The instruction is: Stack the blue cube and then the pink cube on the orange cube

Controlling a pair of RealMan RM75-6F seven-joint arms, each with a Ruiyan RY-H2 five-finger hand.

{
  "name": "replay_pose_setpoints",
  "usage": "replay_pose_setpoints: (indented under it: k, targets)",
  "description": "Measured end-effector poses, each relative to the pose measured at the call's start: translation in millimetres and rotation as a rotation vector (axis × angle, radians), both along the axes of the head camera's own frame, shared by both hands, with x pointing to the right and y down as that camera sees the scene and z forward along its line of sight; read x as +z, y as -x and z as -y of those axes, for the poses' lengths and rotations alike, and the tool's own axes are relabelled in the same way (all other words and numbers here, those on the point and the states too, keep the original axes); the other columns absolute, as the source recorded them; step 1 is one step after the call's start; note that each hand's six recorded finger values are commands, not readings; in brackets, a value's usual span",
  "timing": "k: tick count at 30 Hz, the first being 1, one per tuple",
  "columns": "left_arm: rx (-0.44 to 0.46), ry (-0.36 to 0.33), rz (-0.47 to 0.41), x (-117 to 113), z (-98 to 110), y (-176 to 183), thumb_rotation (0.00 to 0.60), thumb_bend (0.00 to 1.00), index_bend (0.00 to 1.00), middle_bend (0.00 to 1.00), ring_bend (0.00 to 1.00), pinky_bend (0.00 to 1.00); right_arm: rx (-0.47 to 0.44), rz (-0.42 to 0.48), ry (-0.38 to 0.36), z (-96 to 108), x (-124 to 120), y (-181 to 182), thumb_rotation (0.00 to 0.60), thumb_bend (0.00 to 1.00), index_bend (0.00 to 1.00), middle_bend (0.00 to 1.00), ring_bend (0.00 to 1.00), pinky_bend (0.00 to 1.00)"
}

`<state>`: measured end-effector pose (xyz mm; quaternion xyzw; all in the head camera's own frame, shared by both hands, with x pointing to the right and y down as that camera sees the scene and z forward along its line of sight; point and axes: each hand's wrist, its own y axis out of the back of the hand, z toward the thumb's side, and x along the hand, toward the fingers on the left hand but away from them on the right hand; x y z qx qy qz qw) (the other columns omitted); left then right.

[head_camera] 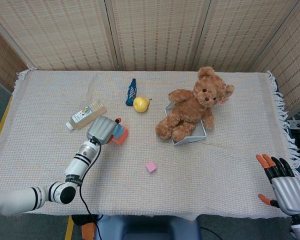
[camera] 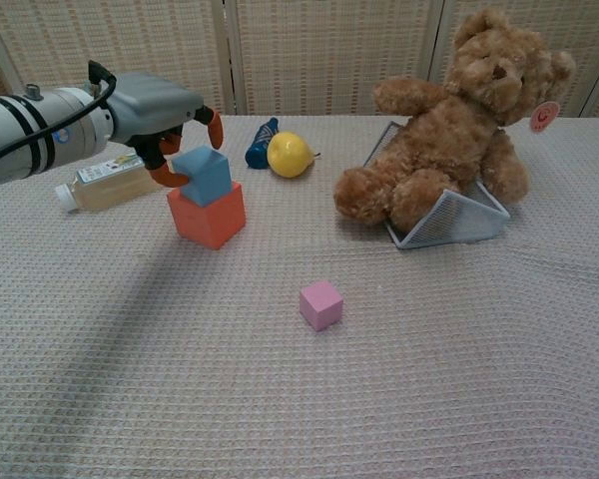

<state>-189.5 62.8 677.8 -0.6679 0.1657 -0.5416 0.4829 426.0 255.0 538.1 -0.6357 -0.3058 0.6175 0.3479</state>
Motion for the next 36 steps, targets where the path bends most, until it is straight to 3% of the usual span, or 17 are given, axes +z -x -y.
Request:
replay_pose_setpoints:
  k: [36]
  targets:
    - [-0.02,0.009,-0.041,8,-11,-16,0.6,0.3,0.22,1.0,1.0,1.0,0.01,0.015,-0.012,1,-6,-2,0.6,0.02,0.0,0.0,0.0,0.0]
